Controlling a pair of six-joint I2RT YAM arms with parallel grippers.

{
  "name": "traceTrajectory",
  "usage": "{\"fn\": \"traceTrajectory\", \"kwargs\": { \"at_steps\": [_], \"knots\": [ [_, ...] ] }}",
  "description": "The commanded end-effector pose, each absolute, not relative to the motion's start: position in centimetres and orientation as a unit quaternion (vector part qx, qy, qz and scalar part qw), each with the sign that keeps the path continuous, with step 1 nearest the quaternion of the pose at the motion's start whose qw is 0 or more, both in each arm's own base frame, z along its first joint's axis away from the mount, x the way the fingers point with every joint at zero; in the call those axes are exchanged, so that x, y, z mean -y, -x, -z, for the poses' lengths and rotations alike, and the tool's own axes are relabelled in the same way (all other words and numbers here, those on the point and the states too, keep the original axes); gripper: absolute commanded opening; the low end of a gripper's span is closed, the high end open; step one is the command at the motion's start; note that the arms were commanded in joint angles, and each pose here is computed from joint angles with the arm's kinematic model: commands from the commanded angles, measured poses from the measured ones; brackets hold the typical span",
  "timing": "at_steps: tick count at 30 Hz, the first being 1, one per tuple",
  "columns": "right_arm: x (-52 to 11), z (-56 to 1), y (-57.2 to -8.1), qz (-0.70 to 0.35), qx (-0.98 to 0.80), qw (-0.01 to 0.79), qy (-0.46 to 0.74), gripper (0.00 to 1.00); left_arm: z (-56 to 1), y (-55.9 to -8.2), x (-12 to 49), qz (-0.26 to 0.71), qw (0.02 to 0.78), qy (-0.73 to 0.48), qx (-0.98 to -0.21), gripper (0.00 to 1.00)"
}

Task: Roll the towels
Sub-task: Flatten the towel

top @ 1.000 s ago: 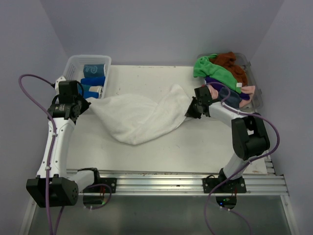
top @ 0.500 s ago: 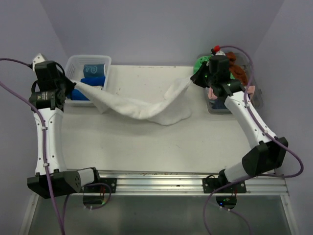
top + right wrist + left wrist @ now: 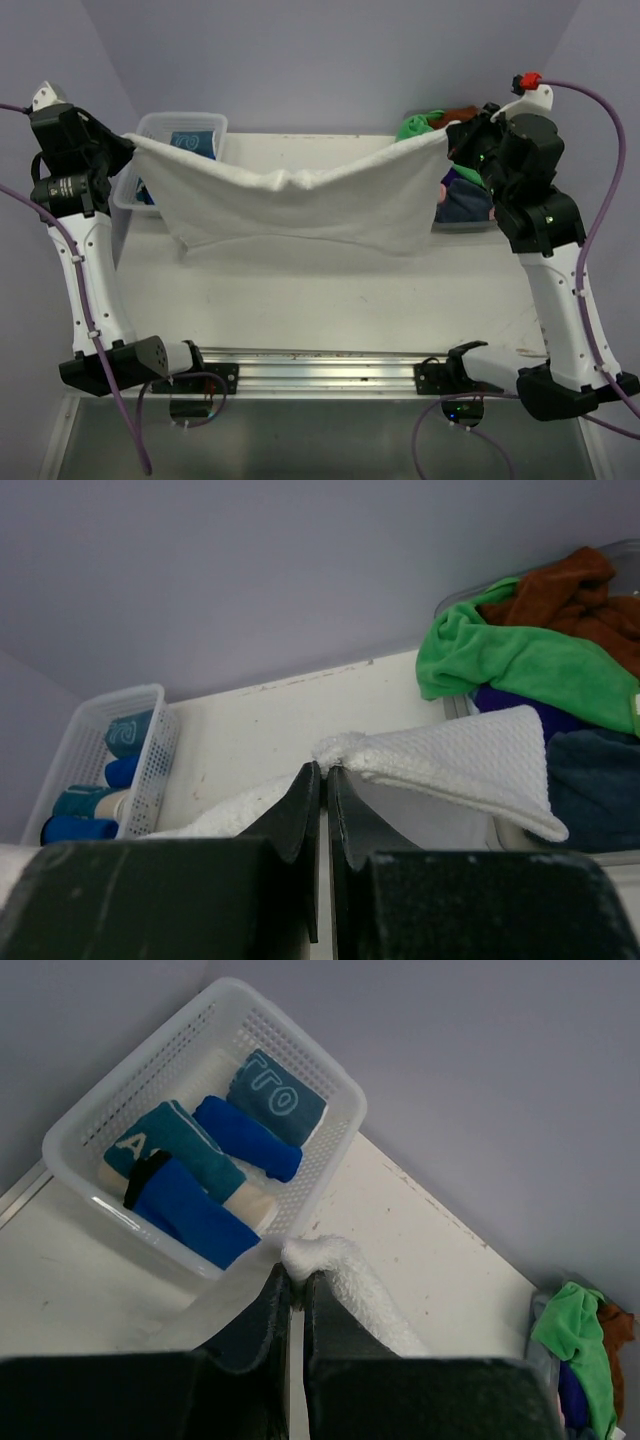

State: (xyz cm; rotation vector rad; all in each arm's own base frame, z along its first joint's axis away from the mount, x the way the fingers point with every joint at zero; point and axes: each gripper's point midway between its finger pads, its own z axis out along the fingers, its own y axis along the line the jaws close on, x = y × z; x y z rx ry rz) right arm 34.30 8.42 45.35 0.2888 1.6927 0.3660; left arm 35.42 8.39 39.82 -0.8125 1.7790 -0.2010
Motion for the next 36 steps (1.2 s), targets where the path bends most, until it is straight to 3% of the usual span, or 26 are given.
{"fn": "traceTrajectory", "kwargs": {
  "at_steps": [1, 7, 12, 17, 22, 26, 32, 35, 36],
  "knots": [
    [-5.2, -49.7, -31.3, -0.12, -0.7, 0.689, -0.143, 0.0, -43.4, -35.5, -8.1, 0.107, 0.597, 0.325, -0.725, 0.0],
    [-3.9, -49.7, -31.8, -0.078, -0.7, 0.693, -0.152, 0.0, -44.1, -36.9, -7.2, 0.141, 0.604, 0.298, -0.726, 0.0],
    [-5.3, -51.1, -36.3, -0.075, -0.699, 0.698, -0.135, 0.0, -41.5, -43.2, -6.2, 0.213, 0.556, 0.265, -0.759, 0.0],
    [-5.6, -52.1, -42.0, -0.059, -0.702, 0.697, -0.136, 0.0, -43.2, -46.7, -6.5, 0.237, 0.559, 0.248, -0.755, 0.0],
    [-3.3, -56.0, -41.7, -0.069, -0.671, 0.722, -0.157, 0.0, -47.1, -47.4, -6.5, 0.272, 0.582, 0.226, -0.733, 0.0],
    [-1.8, -56.9, -38.9, -0.065, -0.654, 0.735, -0.165, 0.0, -48.5, -46.0, -6.8, 0.317, 0.595, 0.211, -0.708, 0.0],
    [-0.5, -49.3, -36.2, -0.035, -0.702, 0.687, -0.184, 0.0, -44.2, -42.5, -9.2, 0.325, 0.571, 0.239, -0.715, 0.0],
    [1.3, -42.9, -32.9, -0.011, -0.718, 0.654, -0.238, 0.0, -39.0, -40.5, -9.5, 0.307, 0.544, 0.271, -0.733, 0.0],
    [2.1, -38.2, -32.0, 0.017, -0.742, 0.618, -0.26, 0.0, -37.4, -40.0, -9.6, 0.303, 0.534, 0.286, -0.736, 0.0]
  ]
}}
